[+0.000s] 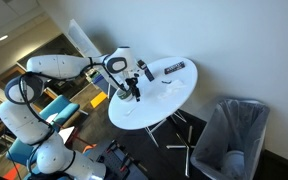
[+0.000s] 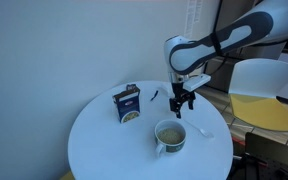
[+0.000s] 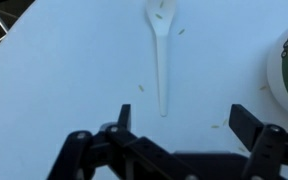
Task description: Pour the contents in the clear cup into the white and green mug
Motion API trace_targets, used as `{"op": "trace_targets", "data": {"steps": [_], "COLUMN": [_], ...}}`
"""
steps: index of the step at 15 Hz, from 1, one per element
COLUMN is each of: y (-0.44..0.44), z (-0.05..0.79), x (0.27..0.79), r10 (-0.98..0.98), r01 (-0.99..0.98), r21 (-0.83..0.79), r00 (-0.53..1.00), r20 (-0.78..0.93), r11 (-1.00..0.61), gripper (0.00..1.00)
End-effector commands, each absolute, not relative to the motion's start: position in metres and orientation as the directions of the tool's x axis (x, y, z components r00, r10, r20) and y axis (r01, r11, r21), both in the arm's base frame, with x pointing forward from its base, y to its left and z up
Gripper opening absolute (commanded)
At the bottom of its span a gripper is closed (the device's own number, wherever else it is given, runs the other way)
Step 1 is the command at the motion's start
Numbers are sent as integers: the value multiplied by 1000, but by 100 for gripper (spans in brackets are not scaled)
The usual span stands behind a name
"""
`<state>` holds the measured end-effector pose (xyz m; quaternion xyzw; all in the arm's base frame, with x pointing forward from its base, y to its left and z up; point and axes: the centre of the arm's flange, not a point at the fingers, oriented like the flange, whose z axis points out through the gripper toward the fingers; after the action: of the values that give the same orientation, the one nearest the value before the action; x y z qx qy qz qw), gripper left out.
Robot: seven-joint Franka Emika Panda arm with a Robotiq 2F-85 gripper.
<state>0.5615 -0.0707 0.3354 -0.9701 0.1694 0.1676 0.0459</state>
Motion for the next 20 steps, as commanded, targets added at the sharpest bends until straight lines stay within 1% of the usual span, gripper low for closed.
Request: {"op": "trace_targets", "data": {"steps": [1,4,11,12,13,14,15,17,20], "y": [-69,-67,-63,-63,-63,-63,-63,-61,-57], "z": [327,318,301,299,297,296,296,296,296], "x": [561,560,556,555,555,554,552,548,546], "r10": [-337,-335,-334,-335,-335,-339,-337,-336,-331], "r01": [-370,-370,-378,-379,-381,-384,-383,-380,-375], "r21": [-29,-29,-33,-34,-35,-33,-34,-33,-35], "r00": [874,869,854,853,851,849,850,853,855], "r20": [-349,-364,-398,-401,-404,-405,-405,-400,-400], "r11": [-929,-929,-925,-925,-924,-923,-923,-925,-926], "gripper": [96,91,87,85,87,86,87,88,87]}}
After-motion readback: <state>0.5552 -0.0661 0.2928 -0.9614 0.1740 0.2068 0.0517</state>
